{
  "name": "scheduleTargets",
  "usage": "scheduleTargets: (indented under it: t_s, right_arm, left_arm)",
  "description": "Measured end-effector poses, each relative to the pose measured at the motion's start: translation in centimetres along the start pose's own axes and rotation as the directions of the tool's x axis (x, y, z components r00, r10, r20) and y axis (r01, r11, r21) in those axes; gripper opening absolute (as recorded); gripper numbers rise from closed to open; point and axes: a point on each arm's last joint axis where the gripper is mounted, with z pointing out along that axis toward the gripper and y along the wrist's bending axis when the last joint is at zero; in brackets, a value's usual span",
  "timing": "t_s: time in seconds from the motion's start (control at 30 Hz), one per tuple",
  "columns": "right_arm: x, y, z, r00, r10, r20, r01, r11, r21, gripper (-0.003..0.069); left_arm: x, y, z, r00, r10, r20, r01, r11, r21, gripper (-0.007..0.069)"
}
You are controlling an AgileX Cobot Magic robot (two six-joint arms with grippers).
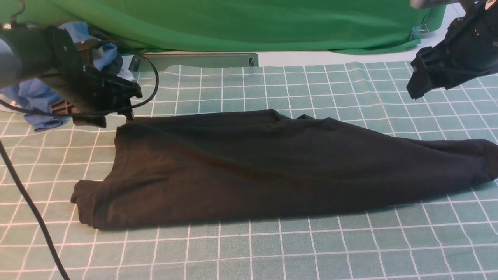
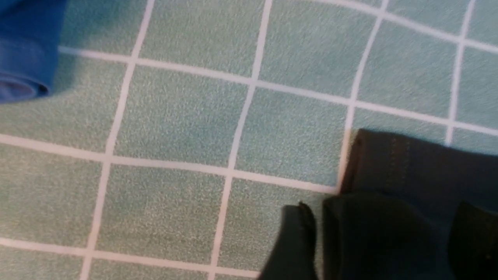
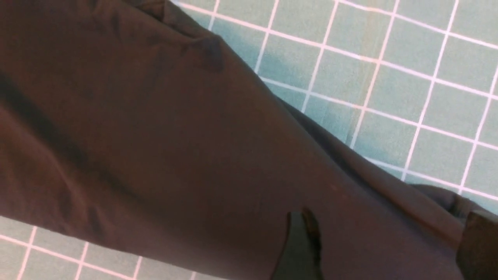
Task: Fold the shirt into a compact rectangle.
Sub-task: 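Pull the folded dark garment lengthwise by its ends to straighten it flat on the table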
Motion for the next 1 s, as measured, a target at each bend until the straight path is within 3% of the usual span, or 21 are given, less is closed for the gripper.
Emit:
scheduleTargets:
  t_s: [0.1,0.2,0.3,0.4,0.5,0.73,1.0]
  right_arm:
    - [0.0,0.0,0.0,1.000,0.000,0.000,0.000,1.000,-0.001,0.0525]
    - [0.0,0.0,0.0,1.000,0.001,-0.001,-0.001,1.000,-0.002,0.0525]
    - [0.0,0.0,0.0,1.000,0.001,-0.001,-0.001,1.000,-0.002,0.0525]
    - [0.0,0.0,0.0,1.000,0.001,-0.001,-0.001,1.000,-0.003,0.0525]
    - [0.0,0.0,0.0,1.000,0.001,0.000,-0.001,1.000,-0.003,0.0525]
    - [0.0,0.1,0.0,1.000,0.006,0.002,-0.006,1.000,-0.003,0.0525]
    - [-0.1,0.1,0.0,1.000,0.026,0.007,-0.026,1.000,-0.002,0.0525]
  left_arm:
    - [0.7,0.0,1.6,0.998,-0.034,-0.052,0.035,0.999,0.012,0.0553]
    - [0.8,-0.1,1.8,0.997,-0.054,-0.061,0.056,0.998,0.024,0.0523]
    - [0.8,-0.1,1.8,0.997,-0.044,-0.065,0.045,0.999,0.024,0.0370]
    - [0.8,-0.1,1.7,0.998,-0.011,-0.066,0.013,1.000,0.026,0.0134]
    - [0.5,-0.2,0.8,0.999,0.016,-0.046,-0.015,0.999,0.030,0.0032]
    - [-1.2,-0.6,-3.3,0.991,0.090,0.099,-0.094,0.995,0.037,0.0018]
    - [-1.6,-0.4,-1.9,0.981,0.125,0.150,-0.128,0.992,0.012,0.0018]
